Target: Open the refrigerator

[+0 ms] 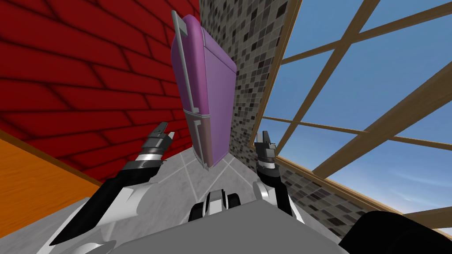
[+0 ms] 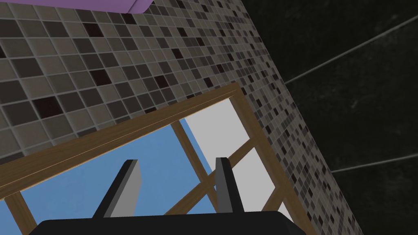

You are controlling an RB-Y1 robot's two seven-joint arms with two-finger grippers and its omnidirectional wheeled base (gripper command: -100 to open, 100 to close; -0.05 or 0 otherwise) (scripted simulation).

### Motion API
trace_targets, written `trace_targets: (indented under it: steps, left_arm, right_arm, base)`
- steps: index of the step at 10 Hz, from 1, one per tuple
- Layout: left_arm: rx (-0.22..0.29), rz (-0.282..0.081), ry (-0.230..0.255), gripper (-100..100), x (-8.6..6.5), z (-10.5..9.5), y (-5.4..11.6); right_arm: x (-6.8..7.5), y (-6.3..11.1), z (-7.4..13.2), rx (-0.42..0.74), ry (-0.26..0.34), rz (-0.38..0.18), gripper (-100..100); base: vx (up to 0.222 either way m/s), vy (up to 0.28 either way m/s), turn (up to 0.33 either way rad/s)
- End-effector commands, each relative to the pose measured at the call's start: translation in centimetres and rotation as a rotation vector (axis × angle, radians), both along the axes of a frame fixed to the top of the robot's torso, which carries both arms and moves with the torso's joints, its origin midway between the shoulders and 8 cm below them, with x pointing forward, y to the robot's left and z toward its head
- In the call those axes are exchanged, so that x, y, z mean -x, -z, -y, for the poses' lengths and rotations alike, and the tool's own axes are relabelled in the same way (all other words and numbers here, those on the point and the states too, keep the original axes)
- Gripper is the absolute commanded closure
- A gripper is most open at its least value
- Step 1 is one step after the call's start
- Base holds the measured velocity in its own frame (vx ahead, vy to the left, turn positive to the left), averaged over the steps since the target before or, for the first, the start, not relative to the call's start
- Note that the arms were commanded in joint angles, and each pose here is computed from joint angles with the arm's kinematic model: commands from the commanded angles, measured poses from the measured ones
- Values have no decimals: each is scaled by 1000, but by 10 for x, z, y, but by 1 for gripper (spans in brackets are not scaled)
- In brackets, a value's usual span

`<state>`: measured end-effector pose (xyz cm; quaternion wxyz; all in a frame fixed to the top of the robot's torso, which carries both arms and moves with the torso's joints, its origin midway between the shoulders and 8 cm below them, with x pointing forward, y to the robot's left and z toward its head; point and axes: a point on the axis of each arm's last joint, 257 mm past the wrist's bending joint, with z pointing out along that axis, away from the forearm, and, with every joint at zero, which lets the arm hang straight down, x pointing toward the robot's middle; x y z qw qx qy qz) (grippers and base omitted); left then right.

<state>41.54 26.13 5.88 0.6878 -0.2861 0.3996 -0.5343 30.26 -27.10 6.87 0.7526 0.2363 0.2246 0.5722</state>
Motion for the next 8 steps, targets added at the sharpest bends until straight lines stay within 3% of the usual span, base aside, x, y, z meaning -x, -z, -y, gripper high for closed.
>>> trace_targets:
  steps: [1,8]
  left_arm:
    - [0,-38,-9,-100,-9,-2,2]
    - [2,-121,-26,-100,-28,-5,6]
  right_arm:
    - [0,0,0,0,0,0,0]
    - [0,0,0,0,0,0,0]
  base:
    - [85,-25,17]
    - [75,-16,15]
